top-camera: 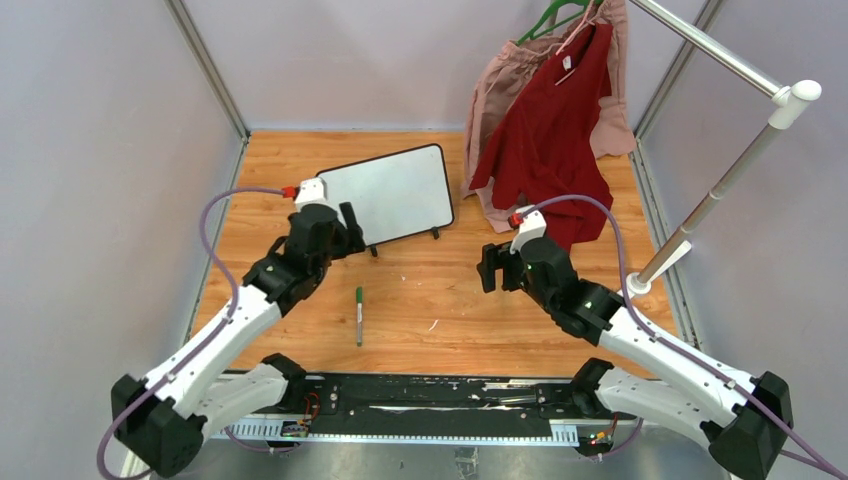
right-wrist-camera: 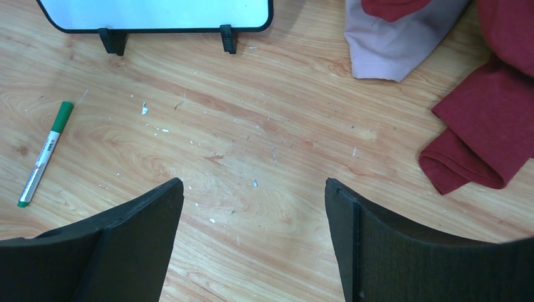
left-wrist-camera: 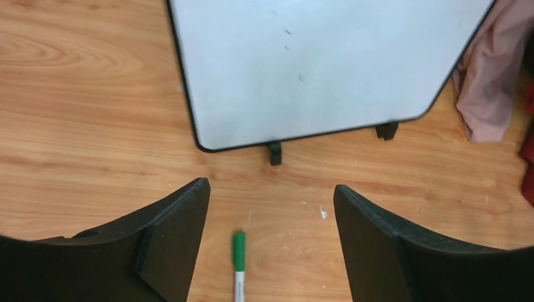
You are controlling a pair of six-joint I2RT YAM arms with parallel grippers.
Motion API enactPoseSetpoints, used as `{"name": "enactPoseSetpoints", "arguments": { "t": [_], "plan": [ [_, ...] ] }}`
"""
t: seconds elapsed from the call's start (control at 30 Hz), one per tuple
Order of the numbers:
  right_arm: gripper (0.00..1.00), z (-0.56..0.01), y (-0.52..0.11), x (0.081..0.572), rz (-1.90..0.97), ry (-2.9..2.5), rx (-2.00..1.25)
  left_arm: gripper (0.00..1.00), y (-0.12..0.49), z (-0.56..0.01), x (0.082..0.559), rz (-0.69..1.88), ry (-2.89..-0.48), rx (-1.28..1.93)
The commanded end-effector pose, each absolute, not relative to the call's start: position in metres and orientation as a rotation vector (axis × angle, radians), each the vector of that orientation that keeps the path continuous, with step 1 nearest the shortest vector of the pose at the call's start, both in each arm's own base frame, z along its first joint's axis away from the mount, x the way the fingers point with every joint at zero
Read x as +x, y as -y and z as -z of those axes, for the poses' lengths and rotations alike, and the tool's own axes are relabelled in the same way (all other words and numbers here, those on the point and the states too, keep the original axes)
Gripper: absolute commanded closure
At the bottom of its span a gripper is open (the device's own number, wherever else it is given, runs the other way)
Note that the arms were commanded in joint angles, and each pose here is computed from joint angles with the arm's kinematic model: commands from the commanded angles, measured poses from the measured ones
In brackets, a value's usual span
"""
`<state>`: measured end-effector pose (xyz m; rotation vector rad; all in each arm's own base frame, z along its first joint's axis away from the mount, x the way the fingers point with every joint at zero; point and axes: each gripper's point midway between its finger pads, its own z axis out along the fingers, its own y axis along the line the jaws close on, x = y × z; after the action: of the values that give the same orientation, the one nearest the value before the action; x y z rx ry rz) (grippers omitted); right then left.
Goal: Write a sentence on the whiteboard
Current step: Move the whiteboard to the center of the board.
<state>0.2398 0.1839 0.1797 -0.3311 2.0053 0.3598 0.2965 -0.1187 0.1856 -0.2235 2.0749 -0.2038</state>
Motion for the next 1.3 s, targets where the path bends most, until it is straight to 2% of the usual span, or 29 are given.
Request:
{"name": "enactPoseSetpoints", "arguments": {
  "t": [0.0,0.13,0.3,0.43,0.83,1.07,1.27],
  "plan": [
    [0.14,-0.197,-0.196,0.246,-0.435,-1.953,-0.3,0.22,0.076,-0.189,0.288,0.129,-2.061,-0.285],
    [0.15,-0.192,-0.197,0.242,-0.45,-1.97,-0.303,0.24,0.061,-0.157,0.289,0.209,-2.106,-0.445],
    [0.15,-0.198,-0.183,0.236,-0.42,-1.956,-0.291,0.31,0.034,-0.12,0.296,0.212,-2.13,-0.691],
    [0.15,-0.203,-0.175,0.231,-0.421,-1.941,-0.275,0.41,0.02,-0.109,0.312,0.248,-2.097,-0.827],
    [0.15,-0.211,-0.159,0.224,-0.394,-1.926,-0.241,0.84,-0.005,-0.076,0.357,0.313,-2.105,-1.037],
    [0.15,-0.215,-0.157,0.225,-0.38,-1.919,-0.244,0.92,0.008,-0.064,0.378,0.396,-2.16,-1.017],
    [0.15,-0.212,-0.159,0.227,-0.376,-1.924,-0.247,0.93,0.014,-0.05,0.377,0.423,-2.193,-1.008]
  ]
}}
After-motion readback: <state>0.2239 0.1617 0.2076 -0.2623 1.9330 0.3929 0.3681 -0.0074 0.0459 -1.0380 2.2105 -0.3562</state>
